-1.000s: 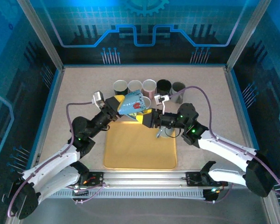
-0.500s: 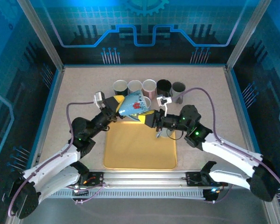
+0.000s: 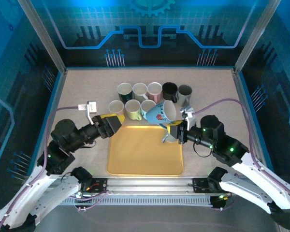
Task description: Turn the mug right side up
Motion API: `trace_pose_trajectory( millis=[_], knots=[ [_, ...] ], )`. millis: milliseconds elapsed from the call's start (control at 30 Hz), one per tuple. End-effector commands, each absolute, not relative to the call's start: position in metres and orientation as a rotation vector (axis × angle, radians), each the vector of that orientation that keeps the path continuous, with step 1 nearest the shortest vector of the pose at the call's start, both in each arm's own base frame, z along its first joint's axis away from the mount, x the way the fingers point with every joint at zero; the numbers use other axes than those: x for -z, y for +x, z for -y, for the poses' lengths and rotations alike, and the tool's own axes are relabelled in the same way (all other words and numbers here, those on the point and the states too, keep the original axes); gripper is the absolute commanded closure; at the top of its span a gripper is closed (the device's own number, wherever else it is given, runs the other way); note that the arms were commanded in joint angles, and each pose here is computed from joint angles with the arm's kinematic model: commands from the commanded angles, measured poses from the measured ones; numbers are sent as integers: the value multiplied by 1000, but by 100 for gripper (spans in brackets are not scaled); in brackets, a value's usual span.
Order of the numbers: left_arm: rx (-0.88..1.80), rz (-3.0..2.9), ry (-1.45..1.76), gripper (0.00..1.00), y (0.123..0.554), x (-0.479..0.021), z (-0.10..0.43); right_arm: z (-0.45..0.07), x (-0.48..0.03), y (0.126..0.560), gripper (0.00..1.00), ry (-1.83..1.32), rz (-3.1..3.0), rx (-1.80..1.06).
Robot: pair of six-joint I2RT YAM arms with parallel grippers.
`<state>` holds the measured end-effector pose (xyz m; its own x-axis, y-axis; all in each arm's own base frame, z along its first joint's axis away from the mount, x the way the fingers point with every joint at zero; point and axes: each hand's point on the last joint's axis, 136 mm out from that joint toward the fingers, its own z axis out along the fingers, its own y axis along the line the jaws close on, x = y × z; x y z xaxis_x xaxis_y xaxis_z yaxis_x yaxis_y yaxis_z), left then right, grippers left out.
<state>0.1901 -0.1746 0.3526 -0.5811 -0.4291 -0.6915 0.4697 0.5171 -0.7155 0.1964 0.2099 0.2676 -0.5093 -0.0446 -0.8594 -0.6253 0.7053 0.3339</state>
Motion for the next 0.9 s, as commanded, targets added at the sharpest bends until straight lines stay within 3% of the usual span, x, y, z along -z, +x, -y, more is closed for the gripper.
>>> trace_pose_trajectory(
  millis=[0, 300, 867],
  knots=[
    [895, -2098, 225, 1, 179, -289, 159, -184, -274, 213, 100, -551, -1985, -525],
    [797, -2094, 283, 1, 172, -272, 146, -184, -259, 269, 100, -653, -2021, -148],
    [875, -2049, 308, 1, 162, -270, 151, -175, -188, 349, 100, -528, -2221, -65]
  ],
)
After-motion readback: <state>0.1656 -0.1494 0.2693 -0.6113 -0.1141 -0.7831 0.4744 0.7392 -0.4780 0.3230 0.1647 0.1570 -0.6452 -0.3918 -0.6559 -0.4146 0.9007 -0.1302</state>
